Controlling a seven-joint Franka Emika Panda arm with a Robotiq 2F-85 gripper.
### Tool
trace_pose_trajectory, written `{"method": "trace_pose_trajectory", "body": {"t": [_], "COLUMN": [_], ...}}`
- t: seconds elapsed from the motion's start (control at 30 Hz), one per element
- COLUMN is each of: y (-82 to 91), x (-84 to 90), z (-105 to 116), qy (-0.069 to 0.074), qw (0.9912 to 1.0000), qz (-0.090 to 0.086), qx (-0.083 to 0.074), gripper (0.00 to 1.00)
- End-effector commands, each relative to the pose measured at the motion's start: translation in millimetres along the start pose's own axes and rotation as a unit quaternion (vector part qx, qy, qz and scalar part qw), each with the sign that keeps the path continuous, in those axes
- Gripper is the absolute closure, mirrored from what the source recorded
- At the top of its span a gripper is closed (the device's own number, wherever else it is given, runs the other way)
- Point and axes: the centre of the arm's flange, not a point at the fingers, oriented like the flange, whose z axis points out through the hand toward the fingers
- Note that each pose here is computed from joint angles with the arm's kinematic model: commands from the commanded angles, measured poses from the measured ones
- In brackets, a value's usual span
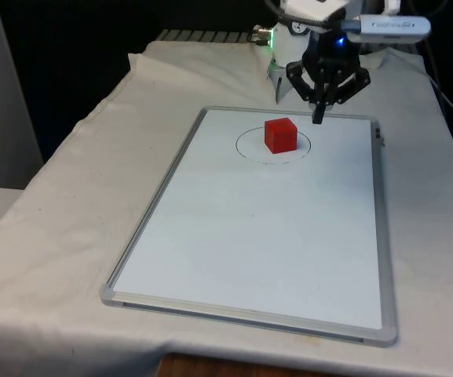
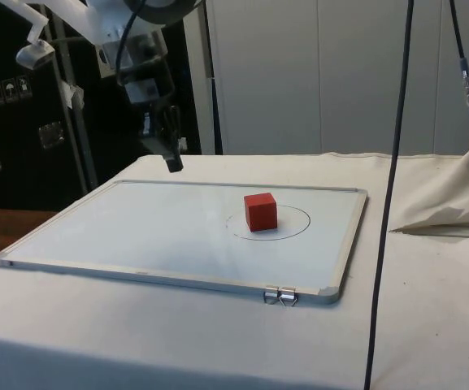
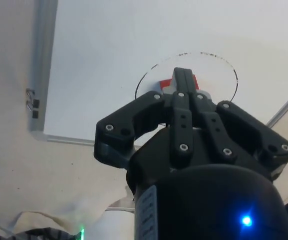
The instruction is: Push the cube into the marked area.
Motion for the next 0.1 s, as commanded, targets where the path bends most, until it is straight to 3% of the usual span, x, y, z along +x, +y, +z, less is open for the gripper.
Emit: {"method": "trace_pose_trajectory", "body": {"t": [0.0,0.07], "y": [0.1,-0.2], "x": [0.3,0.0], "z": [-1.0,0.0], "qy": [0.004,0.000], "qw": [0.99997,1.00000], "qz": [0.004,0.003], "qx": [0.005,0.002], "gripper": [1.00,1.00]}}
